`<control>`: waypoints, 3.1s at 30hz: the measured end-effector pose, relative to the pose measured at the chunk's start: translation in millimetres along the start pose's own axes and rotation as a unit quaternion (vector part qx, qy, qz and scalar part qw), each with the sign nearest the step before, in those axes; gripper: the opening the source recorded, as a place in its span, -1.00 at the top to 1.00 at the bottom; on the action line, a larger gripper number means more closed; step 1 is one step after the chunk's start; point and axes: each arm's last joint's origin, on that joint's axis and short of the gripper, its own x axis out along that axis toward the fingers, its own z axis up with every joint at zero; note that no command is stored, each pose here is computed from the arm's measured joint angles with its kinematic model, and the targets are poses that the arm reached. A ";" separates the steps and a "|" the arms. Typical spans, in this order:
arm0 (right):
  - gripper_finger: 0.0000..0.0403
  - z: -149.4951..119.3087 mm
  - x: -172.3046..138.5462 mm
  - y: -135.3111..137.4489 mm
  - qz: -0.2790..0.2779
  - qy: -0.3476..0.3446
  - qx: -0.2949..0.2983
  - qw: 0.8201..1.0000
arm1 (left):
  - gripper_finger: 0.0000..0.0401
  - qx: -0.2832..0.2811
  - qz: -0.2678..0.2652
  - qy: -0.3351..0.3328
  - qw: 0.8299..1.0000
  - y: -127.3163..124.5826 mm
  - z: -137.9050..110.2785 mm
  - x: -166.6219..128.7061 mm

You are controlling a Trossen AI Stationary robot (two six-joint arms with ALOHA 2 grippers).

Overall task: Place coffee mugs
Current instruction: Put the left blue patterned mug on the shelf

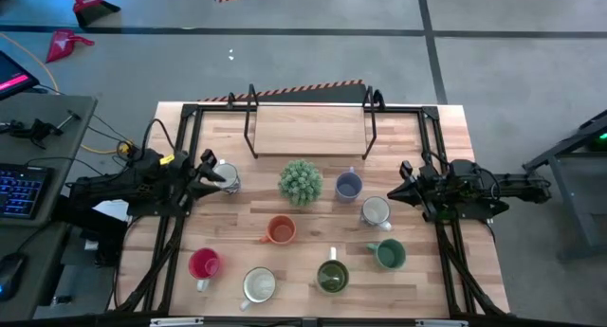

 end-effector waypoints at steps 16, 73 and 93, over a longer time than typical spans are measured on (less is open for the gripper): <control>0.92 2.1 -0.1 -1.9 -0.038 -0.015 -0.064 0.997 | 0.40 0.055 0.076 -0.025 0.995 4.2 2.1 -0.4; 0.57 157.5 22.5 26.1 -0.205 0.136 0.009 0.969 | 0.40 -0.149 0.346 0.434 0.818 17.9 29.7 51.6; 0.57 154.1 20.9 25.0 -0.219 0.150 0.020 0.964 | 0.40 -0.171 0.409 0.575 0.688 43.1 -21.1 75.2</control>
